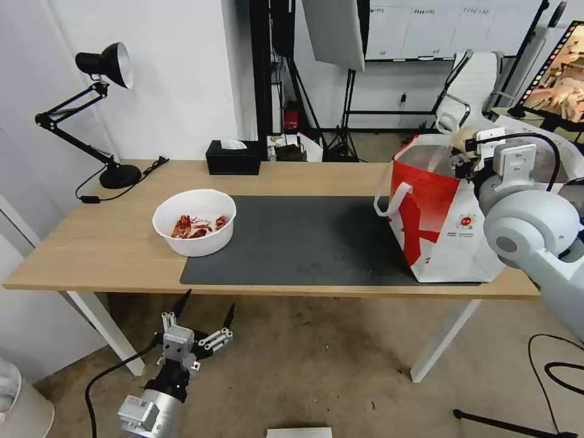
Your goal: Pick up the trash from the table and place it into the takeout bag.
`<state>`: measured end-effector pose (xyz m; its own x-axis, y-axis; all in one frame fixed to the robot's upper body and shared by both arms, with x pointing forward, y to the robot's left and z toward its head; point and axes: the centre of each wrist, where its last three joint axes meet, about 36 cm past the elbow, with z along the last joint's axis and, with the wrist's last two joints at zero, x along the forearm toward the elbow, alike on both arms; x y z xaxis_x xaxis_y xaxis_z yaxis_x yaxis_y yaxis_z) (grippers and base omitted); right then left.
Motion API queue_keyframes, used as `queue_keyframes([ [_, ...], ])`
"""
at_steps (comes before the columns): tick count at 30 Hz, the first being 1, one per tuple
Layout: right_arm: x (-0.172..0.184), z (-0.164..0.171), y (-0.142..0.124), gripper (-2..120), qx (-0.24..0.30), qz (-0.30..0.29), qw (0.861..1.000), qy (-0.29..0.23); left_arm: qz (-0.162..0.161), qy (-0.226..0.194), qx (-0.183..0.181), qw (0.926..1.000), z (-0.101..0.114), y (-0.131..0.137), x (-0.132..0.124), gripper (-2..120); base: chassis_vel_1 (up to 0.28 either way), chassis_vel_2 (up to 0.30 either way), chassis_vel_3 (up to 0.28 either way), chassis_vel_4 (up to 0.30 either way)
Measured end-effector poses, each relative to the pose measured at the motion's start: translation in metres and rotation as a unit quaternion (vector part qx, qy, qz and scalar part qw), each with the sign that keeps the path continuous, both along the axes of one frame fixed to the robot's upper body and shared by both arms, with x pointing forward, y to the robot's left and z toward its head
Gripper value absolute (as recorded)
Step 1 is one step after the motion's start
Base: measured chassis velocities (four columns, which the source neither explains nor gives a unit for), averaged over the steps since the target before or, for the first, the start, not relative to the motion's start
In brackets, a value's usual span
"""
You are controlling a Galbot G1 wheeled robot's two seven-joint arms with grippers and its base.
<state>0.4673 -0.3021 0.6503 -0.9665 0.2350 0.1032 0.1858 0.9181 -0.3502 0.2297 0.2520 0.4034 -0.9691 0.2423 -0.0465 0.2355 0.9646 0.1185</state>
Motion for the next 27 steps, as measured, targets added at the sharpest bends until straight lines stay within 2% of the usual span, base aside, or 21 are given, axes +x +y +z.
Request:
queue_keyframes([
  [2, -0.002, 0.0, -0.002, 76, 0.0, -0.001, 1.0, 0.001, -0.001, 0.0, 0.0, 1.0, 0.0, -0.001, -0.001, 100, 0.0, 0.0, 0.0, 0.0],
  [3, -0.002, 0.0, -0.002, 76, 0.0, -0.001, 1.0, 0.001, -0.001, 0.0, 0.0, 1.0, 0.0, -0.001, -0.001, 100, 0.0, 0.0, 0.0, 0.0],
  [5, -0.006, 0.0, -0.004, 88, 0.002, -0.001, 1.0, 0.003, -0.001, -0.001, -0.001, 1.0, 0.001, -0.002, -0.001, 100, 0.0, 0.0, 0.0, 0.0],
  [6, -0.006, 0.0, -0.004, 88, 0.002, -0.001, 1.0, 0.003, -0.001, -0.001, -0.001, 1.0, 0.001, -0.002, -0.001, 100, 0.0, 0.0, 0.0, 0.0],
  [8, -0.009, -0.002, -0.005, 98, 0.003, 0.002, 1.0, 0.007, -0.001, -0.002, -0.001, 1.0, 0.002, -0.002, -0.001, 100, 0.0, 0.0, 0.0, 0.0],
  [13, -0.012, -0.006, -0.004, 100, 0.008, 0.007, 1.0, 0.01, -0.001, -0.005, 0.0, 1.0, 0.005, -0.002, -0.002, 100, 0.0, 0.0, 0.0, 0.0],
  [18, -0.021, -0.007, -0.001, 100, 0.046, 0.041, 0.998, -0.022, -0.001, -0.013, 0.001, 0.9999, 0.011, 0.0, -0.001, 100, 0.0, 0.0, 0.0, 0.0],
  [20, -0.034, -0.011, 0.003, 100, 0.092, 0.089, 0.99, -0.059, 0.0, -0.015, 0.001, 0.9999, 0.012, 0.0, -0.001, 100, 0.0, 0.0, 0.0, 0.0],
  [21, -0.034, -0.011, 0.003, 100, 0.092, 0.089, 0.99, -0.059, 0.0, -0.015, 0.001, 0.9999, 0.012, 0.0, -0.001, 100, 0.0, 0.0, 0.0, 0.0],
  [24, -0.056, -0.027, 0.018, 100, 0.153, 0.168, 0.968, -0.107, 0.007, -0.024, -0.004, 0.9997, 0.011, 0.001, -0.004, 100, 0.0, 0.0, 0.0, 0.0],
  [26, -0.059, -0.03, 0.02, 100, 0.16, 0.178, 0.965, -0.11, 0.01, -0.025, -0.005, 0.9996, 0.011, 0.001, -0.006, 100, 0.0, 0.0, 0.0, 0.0],
  [27, -0.073, -0.049, 0.03, 100, 0.187, 0.228, 0.948, -0.12, 0.022, -0.031, -0.01, 0.9992, 0.012, 0.001, -0.011, 100, 0.0, 0.0, 0.0, 0.0],
])
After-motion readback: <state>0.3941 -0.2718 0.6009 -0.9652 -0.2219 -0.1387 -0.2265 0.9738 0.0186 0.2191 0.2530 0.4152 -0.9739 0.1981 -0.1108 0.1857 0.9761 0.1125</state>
